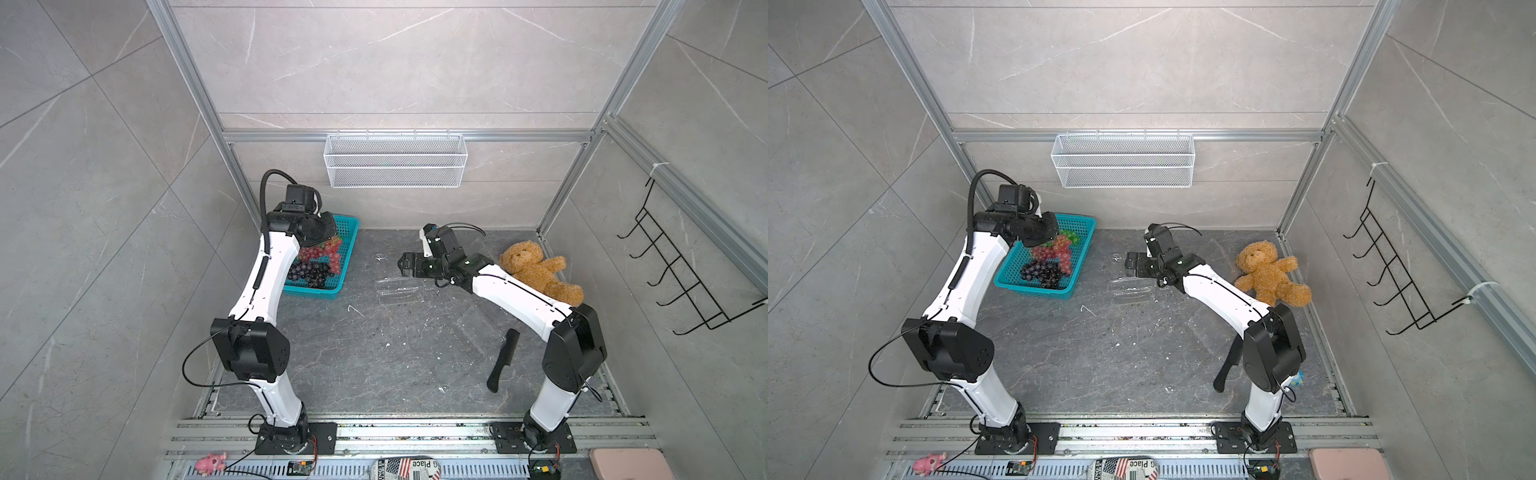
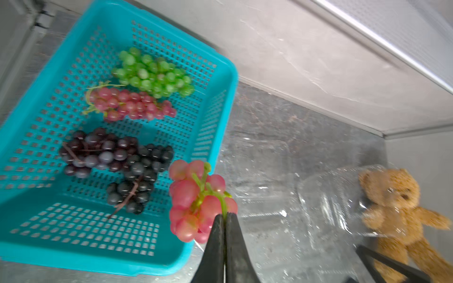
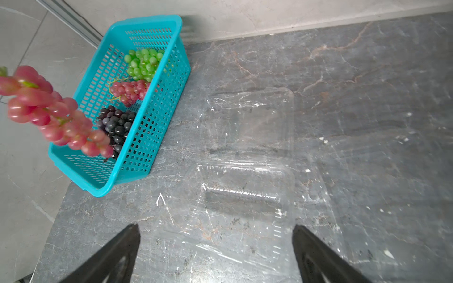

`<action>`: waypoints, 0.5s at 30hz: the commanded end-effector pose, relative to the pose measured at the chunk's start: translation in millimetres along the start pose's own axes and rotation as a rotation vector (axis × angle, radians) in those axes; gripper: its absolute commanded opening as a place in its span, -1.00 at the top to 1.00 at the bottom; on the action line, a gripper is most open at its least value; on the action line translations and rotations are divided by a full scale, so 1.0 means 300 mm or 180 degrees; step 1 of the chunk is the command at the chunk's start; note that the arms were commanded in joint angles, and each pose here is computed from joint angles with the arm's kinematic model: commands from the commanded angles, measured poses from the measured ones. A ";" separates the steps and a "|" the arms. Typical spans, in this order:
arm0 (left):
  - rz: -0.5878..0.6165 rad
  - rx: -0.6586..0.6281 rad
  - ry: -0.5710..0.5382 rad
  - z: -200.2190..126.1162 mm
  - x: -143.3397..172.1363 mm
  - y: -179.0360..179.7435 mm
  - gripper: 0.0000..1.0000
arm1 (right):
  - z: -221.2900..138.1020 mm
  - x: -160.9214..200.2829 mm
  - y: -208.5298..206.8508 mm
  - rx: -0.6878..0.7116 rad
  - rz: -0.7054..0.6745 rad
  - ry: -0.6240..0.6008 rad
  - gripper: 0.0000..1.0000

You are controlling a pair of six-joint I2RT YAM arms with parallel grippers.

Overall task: Pack grapes into containers
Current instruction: Pick up the grape from the basket, then place the grape into the packing box.

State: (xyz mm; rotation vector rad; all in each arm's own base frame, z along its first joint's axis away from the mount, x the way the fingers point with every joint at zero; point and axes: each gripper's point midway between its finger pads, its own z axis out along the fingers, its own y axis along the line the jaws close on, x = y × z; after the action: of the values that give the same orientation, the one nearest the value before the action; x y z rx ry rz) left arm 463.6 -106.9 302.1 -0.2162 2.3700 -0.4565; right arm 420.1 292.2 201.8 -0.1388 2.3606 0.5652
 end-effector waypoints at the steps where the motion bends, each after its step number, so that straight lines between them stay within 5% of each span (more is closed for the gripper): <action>1: 0.0076 0.0395 -0.0291 -0.157 -0.037 -0.151 1.00 | -0.026 0.051 -0.047 0.0219 0.0073 0.0110 -0.98; 15: 0.0120 0.0993 0.0078 -0.087 0.183 -0.425 1.00 | 0.057 0.153 -0.189 0.0371 0.0452 0.0367 -0.79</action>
State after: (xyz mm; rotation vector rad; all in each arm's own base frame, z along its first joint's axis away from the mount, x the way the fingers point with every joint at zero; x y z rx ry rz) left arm 410.4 -214.3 321.1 -0.0347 2.3372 -0.7159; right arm 404.5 259.8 148.2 -0.0167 2.5111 0.4656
